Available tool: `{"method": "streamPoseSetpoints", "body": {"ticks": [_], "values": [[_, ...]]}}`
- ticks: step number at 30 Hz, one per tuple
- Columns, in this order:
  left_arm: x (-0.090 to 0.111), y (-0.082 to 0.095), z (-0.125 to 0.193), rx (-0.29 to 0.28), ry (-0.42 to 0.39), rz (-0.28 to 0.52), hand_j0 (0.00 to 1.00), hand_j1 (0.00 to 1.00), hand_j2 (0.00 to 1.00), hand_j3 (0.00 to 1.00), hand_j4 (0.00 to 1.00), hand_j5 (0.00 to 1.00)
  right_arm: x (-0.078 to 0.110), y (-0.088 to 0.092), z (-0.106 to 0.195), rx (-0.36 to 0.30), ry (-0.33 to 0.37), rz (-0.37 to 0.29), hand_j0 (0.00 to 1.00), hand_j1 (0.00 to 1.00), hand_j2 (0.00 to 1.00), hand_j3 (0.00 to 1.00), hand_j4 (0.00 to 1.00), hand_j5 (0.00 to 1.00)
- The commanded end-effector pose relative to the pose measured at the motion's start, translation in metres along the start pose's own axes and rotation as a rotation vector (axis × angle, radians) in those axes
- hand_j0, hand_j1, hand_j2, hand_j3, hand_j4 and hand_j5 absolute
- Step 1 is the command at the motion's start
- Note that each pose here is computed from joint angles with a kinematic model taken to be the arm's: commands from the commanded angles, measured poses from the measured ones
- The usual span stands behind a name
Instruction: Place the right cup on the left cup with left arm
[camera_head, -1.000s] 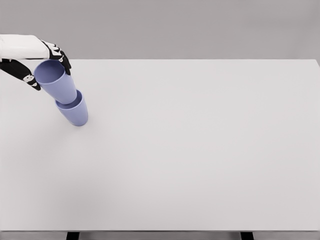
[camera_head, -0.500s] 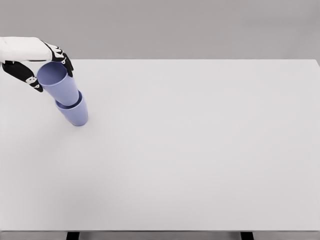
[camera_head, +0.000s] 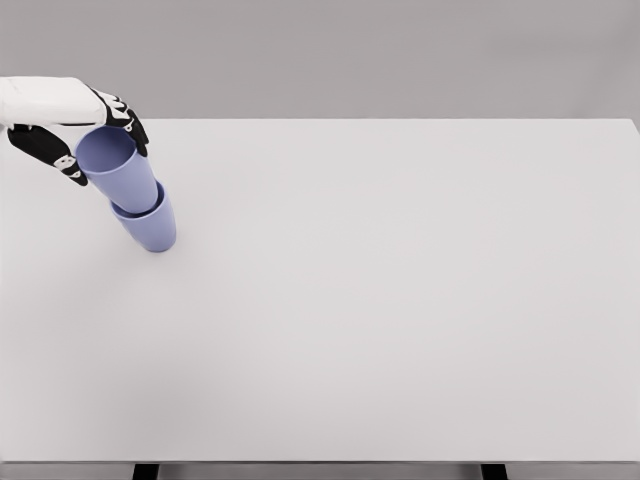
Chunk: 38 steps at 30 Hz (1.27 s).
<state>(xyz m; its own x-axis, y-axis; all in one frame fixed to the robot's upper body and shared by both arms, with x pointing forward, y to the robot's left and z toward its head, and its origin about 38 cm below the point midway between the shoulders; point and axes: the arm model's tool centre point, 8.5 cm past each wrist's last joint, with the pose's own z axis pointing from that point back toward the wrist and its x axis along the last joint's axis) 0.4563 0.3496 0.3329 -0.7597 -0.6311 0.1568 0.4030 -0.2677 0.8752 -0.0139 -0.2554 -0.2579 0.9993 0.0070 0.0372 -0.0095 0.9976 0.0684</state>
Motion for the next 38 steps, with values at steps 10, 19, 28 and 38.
{"method": "streamPoseSetpoints", "body": {"ticks": [10,19,28,38], "values": [[-0.003,0.000,-0.003,-0.006,0.012,-0.004,0.64,0.64,0.64,0.64,0.64,0.64,0.000,0.000,0.000,0.000,-0.001,0.000,1.00,1.00,1.00,1.00,1.00,1.00],[-0.003,-0.001,-0.003,-0.005,0.013,-0.005,0.96,0.96,0.96,0.96,0.96,0.96,0.000,0.000,0.000,0.000,0.000,0.000,1.00,1.00,1.00,1.00,1.00,1.00],[0.002,0.006,0.002,0.016,0.000,-0.011,1.00,1.00,1.00,1.00,1.00,1.00,0.000,0.000,0.000,0.000,0.000,0.000,1.00,1.00,1.00,1.00,1.00,1.00],[0.140,0.029,-0.030,0.104,-0.494,-0.042,1.00,1.00,1.00,1.00,1.00,1.00,0.000,0.000,0.000,0.000,0.000,0.000,1.00,1.00,1.00,1.00,1.00,1.00]]}}
